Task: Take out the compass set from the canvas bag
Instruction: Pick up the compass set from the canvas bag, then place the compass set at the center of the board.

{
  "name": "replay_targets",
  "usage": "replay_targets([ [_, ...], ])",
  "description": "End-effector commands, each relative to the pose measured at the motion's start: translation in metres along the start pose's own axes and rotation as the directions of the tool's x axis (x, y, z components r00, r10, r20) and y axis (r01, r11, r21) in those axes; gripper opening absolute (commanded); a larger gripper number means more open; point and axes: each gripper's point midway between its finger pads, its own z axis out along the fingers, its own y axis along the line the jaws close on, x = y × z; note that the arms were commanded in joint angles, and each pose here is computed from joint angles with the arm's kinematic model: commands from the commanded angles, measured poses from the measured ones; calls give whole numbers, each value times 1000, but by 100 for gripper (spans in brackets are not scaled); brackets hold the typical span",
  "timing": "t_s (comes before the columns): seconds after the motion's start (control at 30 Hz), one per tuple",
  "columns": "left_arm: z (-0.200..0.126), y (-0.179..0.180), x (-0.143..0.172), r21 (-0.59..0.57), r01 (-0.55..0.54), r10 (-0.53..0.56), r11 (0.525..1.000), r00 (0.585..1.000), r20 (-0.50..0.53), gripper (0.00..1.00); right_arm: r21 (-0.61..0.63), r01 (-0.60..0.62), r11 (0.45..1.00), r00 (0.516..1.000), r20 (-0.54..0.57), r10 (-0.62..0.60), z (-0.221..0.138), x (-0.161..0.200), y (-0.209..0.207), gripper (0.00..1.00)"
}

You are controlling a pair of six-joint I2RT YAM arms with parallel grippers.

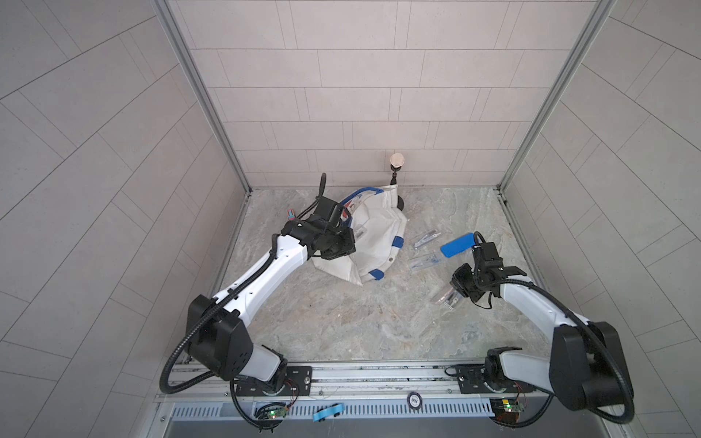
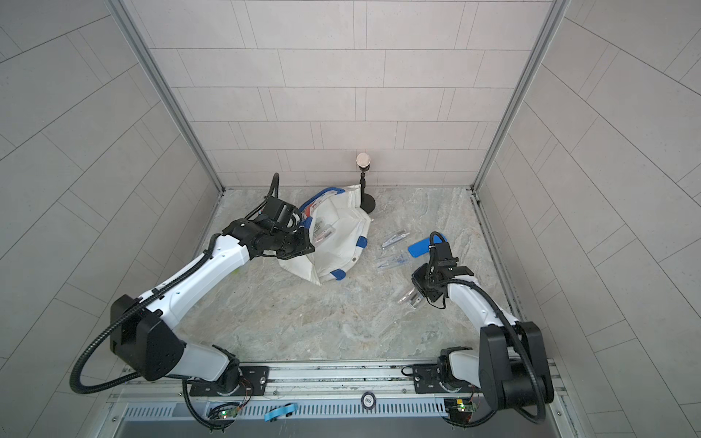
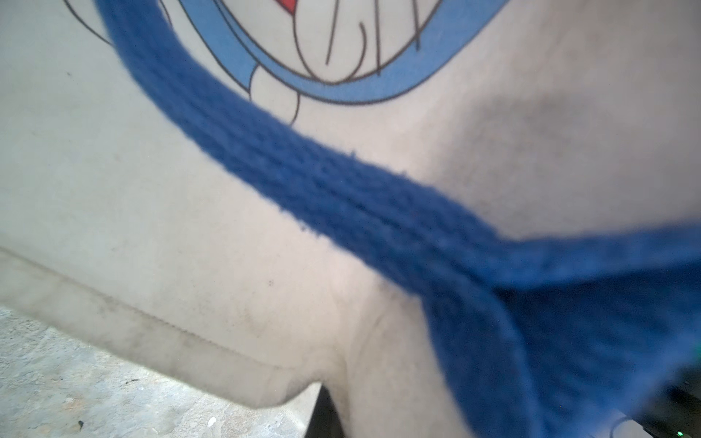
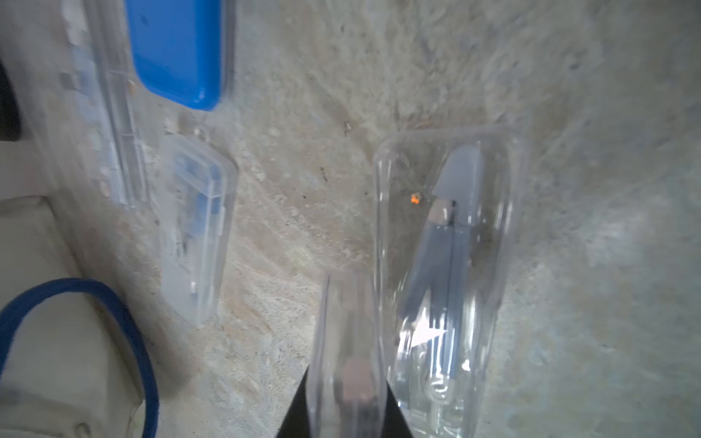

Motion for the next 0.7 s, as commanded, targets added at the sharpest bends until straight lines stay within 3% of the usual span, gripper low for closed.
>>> replay_targets([
  [0.0,-5,-6,-6,17,-8,8,1000,1000,9,0,-84,30,996,999,31,-27,5,-12,20,8],
  [0.37,-8,-3,-4,16,16,-17,1000,1000,26,0,-48,37,998,999,-14,-38,28,-16,21,14],
  [0.47,-9,-3,-5,16,20,-20,1000,999,29,0,6,27,1000,999,-36,-26,29,-13,10,32],
  [0.57,-10,-3,-5,15,22,-23,1000,999,32,0,24,24,999,1000,2,-24,8,-17,9,45],
  [0.67,-14,-4,-5,18,5,-5,1000,999,40,0,7,45,999,996,81,-46,-32,-26,21,49],
])
